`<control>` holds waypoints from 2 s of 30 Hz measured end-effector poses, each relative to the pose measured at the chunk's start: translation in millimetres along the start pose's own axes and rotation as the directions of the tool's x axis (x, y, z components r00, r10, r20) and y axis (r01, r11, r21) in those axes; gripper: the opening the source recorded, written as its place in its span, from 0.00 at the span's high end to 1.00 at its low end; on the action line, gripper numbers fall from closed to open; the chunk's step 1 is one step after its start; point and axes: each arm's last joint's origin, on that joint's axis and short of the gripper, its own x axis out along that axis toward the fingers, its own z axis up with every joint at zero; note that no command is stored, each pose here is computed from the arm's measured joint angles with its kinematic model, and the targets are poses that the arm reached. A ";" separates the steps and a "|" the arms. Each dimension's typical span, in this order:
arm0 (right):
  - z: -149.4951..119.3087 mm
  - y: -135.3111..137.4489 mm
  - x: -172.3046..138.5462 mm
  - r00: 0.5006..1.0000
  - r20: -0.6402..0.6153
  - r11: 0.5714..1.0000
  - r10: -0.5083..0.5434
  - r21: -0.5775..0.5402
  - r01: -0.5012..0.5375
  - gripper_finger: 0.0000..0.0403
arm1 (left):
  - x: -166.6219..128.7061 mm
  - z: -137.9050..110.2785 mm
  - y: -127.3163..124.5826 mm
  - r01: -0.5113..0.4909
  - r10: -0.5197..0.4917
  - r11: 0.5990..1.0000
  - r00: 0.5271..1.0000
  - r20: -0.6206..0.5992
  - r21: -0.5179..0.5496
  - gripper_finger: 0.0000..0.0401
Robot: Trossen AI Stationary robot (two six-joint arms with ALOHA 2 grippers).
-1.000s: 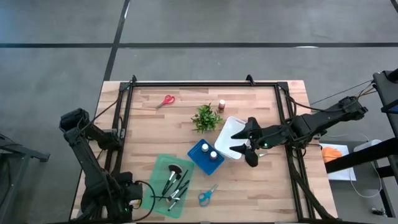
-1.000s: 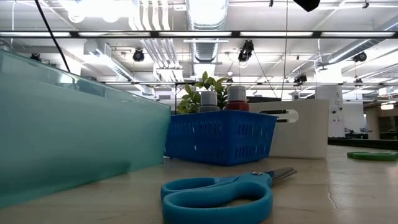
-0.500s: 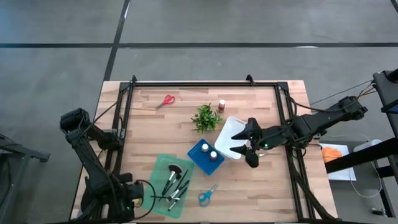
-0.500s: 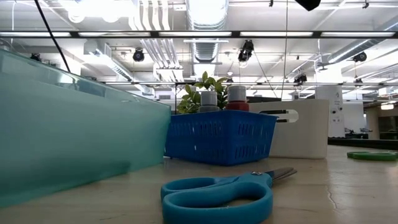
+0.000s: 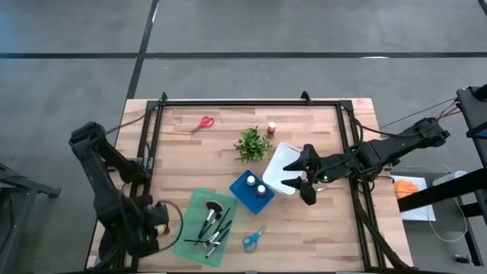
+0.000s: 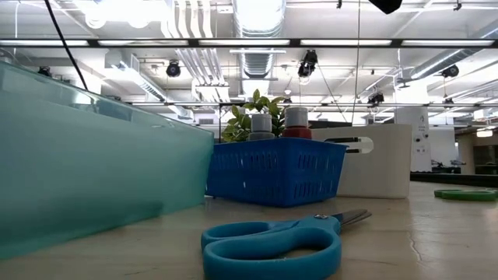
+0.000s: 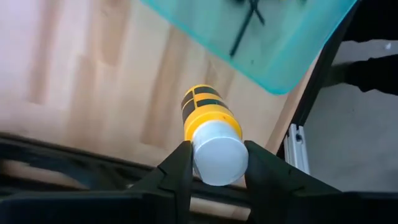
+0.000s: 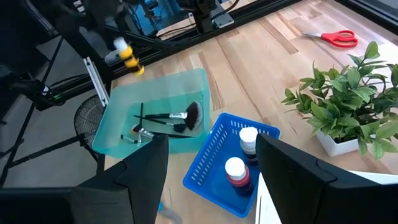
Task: Pick & Place Paint Supplies
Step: Put the yellow paint bottle into the blue bin
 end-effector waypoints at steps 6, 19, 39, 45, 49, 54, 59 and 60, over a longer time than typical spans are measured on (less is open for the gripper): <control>-0.7 -1.1 0.1 1.000 0.000 1.000 -0.021 -0.004 0.021 0.40 | -46.6 64.3 20.9 0.050 -0.053 0.998 0.995 0.086 0.038 0.70; -4.0 -4.6 -3.1 0.998 -0.031 0.999 -0.051 0.011 0.051 0.40 | -45.0 228.8 40.9 -0.014 -0.024 0.969 0.988 0.151 0.246 0.70; 4.4 -15.5 -38.0 0.997 0.050 0.998 -0.055 0.025 0.054 0.40 | -5.1 293.4 24.3 0.041 -0.073 0.980 0.985 0.160 0.193 0.70; 5.1 -16.4 -41.3 0.997 0.059 0.999 -0.052 0.017 0.051 0.40 | 10.1 300.3 23.8 0.034 -0.056 0.987 0.989 0.137 0.157 0.70; 4.6 -16.8 -41.4 0.997 0.054 0.998 -0.055 0.014 0.055 0.40 | 19.4 304.4 22.4 0.034 -0.052 0.991 0.990 0.130 0.132 0.70; 4.1 -17.1 -41.4 0.997 0.049 0.998 -0.058 0.012 0.058 0.40 | 22.9 307.2 21.5 0.038 -0.056 0.991 0.989 0.138 0.130 0.70; 4.0 -17.2 -41.4 0.997 0.048 0.998 -0.059 0.010 0.059 0.40 | 29.0 309.0 21.1 0.033 -0.049 0.991 0.991 0.127 0.128 0.70; 4.0 -17.2 -41.4 0.997 0.048 0.998 -0.059 0.008 0.059 0.40 | 30.1 309.3 21.0 0.032 -0.048 0.991 0.991 0.124 0.128 0.70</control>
